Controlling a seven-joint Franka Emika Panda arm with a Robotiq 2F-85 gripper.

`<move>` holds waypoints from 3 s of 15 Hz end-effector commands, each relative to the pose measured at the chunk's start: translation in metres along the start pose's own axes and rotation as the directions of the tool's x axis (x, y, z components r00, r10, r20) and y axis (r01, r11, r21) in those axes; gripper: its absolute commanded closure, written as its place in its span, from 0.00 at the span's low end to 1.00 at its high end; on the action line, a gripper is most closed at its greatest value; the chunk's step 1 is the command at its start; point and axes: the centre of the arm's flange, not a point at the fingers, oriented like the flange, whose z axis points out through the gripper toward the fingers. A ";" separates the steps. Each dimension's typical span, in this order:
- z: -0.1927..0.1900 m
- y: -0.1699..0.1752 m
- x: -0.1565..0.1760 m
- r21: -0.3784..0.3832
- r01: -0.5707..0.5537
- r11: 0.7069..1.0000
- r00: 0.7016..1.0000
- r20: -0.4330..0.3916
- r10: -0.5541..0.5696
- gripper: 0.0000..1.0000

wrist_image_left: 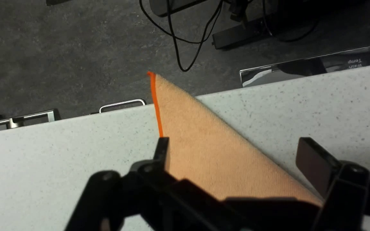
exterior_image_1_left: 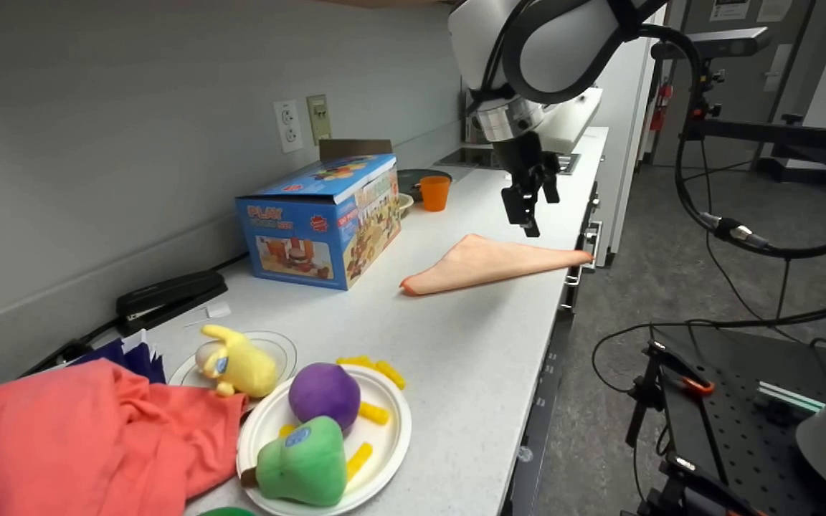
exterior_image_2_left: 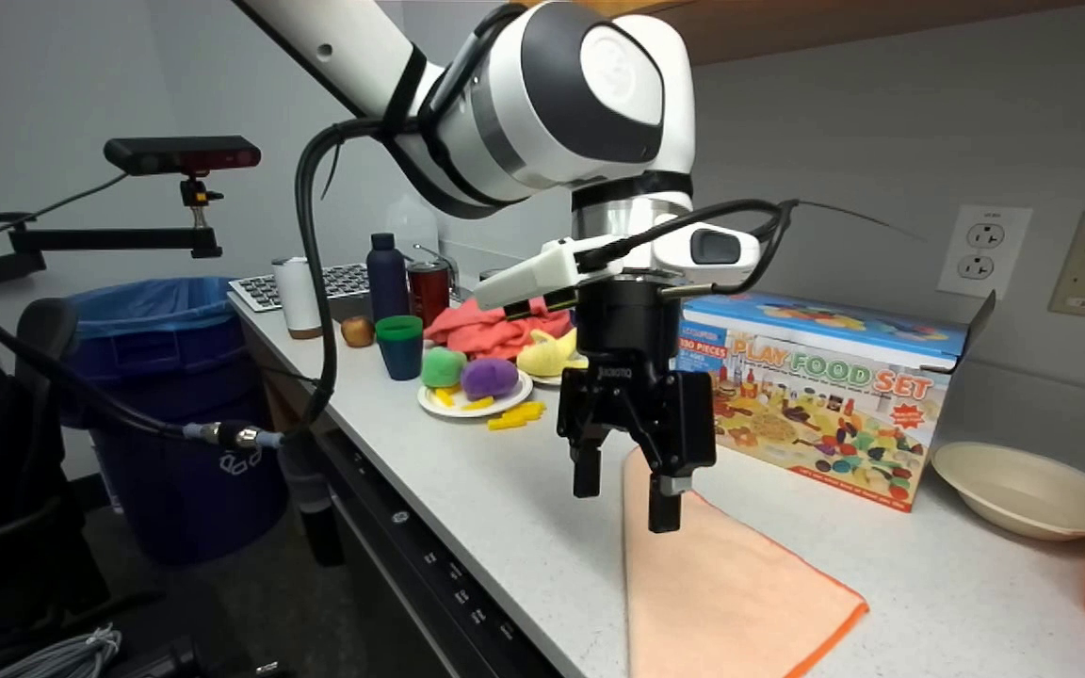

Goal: Fold the cloth on the counter

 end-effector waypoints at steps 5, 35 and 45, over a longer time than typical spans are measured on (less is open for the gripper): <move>0.004 0.005 0.002 0.002 -0.006 1.000 1.000 0.007 0.006 0.00; 0.111 0.090 -0.039 0.027 0.051 0.998 0.995 0.083 -0.053 0.00; 0.133 0.105 -0.037 0.122 0.195 0.973 0.980 0.000 -0.197 0.00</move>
